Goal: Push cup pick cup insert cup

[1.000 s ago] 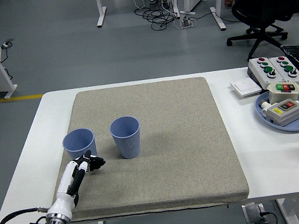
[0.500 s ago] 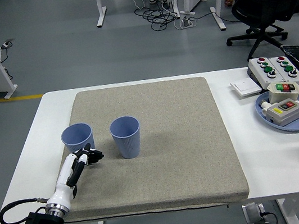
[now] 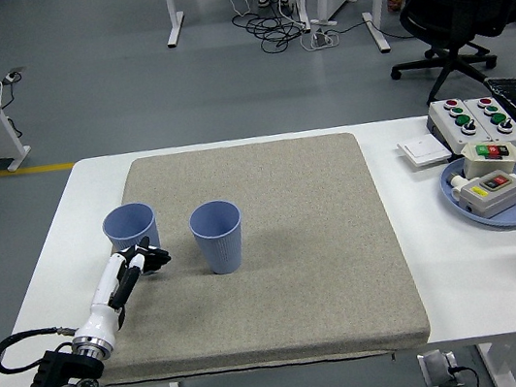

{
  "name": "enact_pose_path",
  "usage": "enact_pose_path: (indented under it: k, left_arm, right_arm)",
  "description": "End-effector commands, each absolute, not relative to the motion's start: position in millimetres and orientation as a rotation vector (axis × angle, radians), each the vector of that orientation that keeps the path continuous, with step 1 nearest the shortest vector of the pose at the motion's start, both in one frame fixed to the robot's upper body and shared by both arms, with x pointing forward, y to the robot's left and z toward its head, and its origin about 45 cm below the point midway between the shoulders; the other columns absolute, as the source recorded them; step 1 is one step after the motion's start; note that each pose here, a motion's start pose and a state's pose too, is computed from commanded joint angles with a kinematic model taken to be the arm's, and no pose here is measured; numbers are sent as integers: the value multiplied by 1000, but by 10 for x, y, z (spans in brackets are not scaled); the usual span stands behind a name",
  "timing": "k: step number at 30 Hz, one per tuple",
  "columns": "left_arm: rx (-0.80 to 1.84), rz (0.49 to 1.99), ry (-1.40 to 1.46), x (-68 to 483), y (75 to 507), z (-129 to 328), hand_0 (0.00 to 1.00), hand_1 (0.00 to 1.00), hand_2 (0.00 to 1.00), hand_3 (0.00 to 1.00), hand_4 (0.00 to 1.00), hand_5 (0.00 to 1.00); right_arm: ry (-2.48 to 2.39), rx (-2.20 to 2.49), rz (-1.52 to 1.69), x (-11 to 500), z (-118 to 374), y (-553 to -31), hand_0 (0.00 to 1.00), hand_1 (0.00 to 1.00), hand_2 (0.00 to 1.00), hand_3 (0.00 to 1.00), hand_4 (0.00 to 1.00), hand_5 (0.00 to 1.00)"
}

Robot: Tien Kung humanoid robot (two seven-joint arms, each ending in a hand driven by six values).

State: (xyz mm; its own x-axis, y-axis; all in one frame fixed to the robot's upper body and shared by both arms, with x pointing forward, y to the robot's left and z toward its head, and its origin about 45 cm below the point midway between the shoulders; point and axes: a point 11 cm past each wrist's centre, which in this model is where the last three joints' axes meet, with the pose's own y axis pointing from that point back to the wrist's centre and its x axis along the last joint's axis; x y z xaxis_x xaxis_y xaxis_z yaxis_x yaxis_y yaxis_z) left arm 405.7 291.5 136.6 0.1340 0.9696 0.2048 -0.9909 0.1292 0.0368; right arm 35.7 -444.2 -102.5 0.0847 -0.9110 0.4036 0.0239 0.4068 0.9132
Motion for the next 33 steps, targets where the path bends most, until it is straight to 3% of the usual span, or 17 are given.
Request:
enact_pose_path:
  k: [33]
  left_arm:
    - [240,1431,-213,4458,2932,1488,623,591,518,465,559,998]
  right_arm:
    - [-1280,932,-844,480,-1022,-4407,702,606,672,590,127,534]
